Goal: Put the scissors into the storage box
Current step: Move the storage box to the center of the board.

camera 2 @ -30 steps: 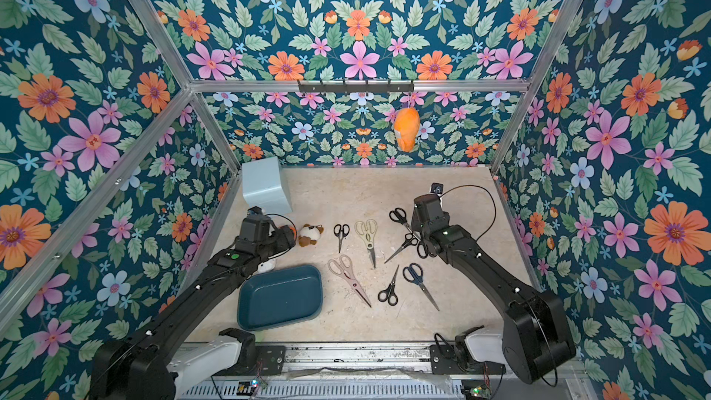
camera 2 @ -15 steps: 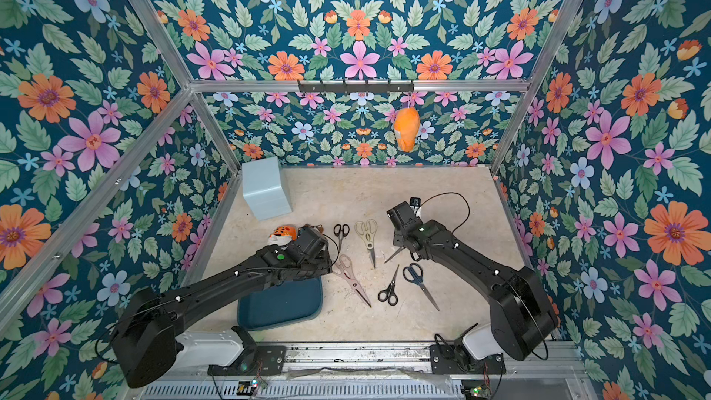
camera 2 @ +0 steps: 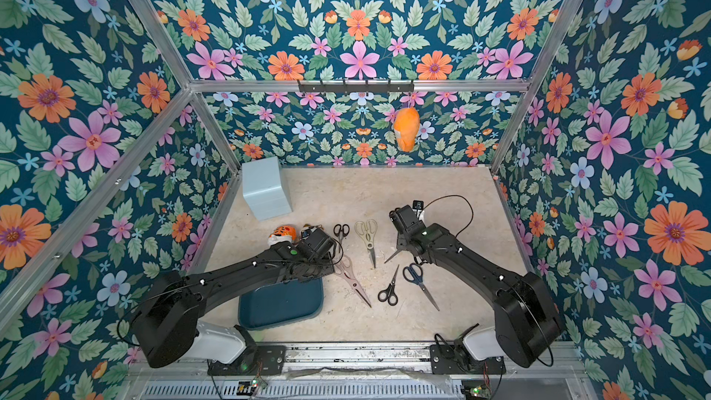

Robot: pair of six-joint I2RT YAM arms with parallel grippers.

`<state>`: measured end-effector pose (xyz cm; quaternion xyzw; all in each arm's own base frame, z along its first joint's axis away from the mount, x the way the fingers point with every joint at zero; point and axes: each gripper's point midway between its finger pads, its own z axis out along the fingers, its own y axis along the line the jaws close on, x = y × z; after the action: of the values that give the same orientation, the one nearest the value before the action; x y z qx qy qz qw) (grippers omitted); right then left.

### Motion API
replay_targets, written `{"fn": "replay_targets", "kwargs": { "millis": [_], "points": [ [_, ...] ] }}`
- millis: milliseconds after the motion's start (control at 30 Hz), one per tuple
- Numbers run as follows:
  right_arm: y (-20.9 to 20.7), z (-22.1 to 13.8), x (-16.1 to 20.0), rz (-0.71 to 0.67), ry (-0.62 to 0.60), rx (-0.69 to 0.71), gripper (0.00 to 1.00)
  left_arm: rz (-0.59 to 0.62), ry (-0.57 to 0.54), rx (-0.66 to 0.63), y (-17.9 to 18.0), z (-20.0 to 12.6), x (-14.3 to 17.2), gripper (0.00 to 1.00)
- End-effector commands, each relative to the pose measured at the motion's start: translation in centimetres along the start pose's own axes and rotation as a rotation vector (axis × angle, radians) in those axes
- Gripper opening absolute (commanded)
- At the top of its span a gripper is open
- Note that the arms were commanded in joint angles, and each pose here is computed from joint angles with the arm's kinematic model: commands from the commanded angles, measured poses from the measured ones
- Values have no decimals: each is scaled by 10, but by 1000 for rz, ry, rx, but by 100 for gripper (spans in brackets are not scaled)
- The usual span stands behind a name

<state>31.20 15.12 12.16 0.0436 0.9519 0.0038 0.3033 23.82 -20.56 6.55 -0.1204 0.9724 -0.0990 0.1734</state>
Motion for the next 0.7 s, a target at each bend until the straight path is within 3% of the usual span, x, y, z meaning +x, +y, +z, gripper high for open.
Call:
{"fn": "replay_targets", "kwargs": {
  "millis": [0, 433, 667],
  "points": [
    [2, 1, 1, -22, 2, -8, 56, -11, -32, 38, -9, 2, -17, 65],
    [5, 9, 7, -83, 29, -9, 57, -119, -131, 77, -22, 22, -87, 66],
    [33, 11, 18, -117, 126, -138, 55, -151, -187, 67, -15, 19, -108, 68]
  ]
}}
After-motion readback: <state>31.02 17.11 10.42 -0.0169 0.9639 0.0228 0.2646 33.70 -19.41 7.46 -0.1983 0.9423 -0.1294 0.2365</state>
